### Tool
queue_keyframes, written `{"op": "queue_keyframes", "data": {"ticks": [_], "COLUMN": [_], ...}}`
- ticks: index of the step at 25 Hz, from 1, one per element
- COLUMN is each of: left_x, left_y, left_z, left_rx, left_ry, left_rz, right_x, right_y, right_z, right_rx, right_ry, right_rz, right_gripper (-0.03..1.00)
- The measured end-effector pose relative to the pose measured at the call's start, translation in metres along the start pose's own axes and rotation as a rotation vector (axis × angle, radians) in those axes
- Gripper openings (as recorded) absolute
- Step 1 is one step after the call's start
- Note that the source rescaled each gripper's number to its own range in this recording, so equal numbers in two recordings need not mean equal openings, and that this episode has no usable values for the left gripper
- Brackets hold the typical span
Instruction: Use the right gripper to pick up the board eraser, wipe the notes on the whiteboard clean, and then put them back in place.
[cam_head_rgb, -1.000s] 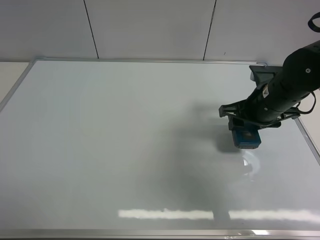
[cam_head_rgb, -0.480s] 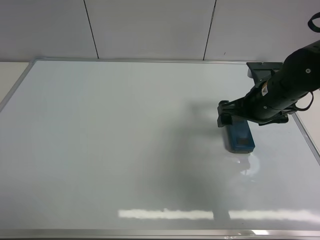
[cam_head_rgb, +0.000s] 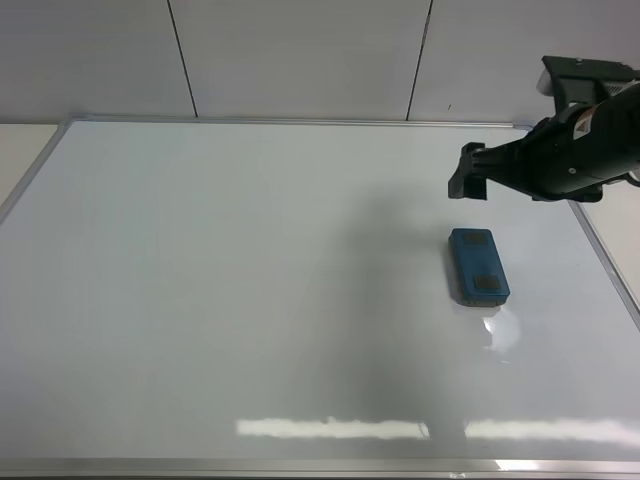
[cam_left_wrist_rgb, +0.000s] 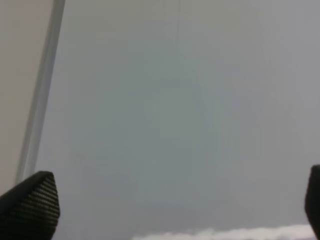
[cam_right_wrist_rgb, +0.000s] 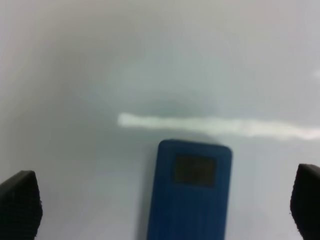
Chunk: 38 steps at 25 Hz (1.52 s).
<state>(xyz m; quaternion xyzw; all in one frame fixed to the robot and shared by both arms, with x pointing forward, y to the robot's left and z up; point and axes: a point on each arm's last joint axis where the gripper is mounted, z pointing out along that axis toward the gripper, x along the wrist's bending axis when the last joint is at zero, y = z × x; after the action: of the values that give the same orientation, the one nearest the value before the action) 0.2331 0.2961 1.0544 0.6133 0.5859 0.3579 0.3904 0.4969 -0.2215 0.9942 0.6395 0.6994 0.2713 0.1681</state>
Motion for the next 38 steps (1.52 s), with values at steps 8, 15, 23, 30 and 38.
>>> {"op": "queue_keyframes", "data": {"ticks": [8,15,23,30,38], "left_x": [0.000,0.000,0.000,0.000,0.000], "left_y": [0.000,0.000,0.000,0.000,0.000], "left_z": [0.000,0.000,0.000,0.000,0.000], "left_rx": [0.000,0.000,0.000,0.000,0.000], "left_ry": [0.000,0.000,0.000,0.000,0.000], "left_rz": [0.000,0.000,0.000,0.000,0.000], "right_x": [-0.040,-0.059,-0.045,-0.036,-0.026], "right_y": [0.001,-0.034,-0.074,-0.115,-0.158], "right_z": [-0.056,-0.121,-0.195,-0.227,-0.255], "right_rx": [-0.127,-0.283,-0.509,-0.599,-0.784], "right_ry": [-0.081,-0.154,-0.145,-0.151,-0.127], "right_rz": [0.108,0.170,0.147,0.094,0.053], "right_gripper": [1.00,1.00,1.00,1.00,1.00]}}
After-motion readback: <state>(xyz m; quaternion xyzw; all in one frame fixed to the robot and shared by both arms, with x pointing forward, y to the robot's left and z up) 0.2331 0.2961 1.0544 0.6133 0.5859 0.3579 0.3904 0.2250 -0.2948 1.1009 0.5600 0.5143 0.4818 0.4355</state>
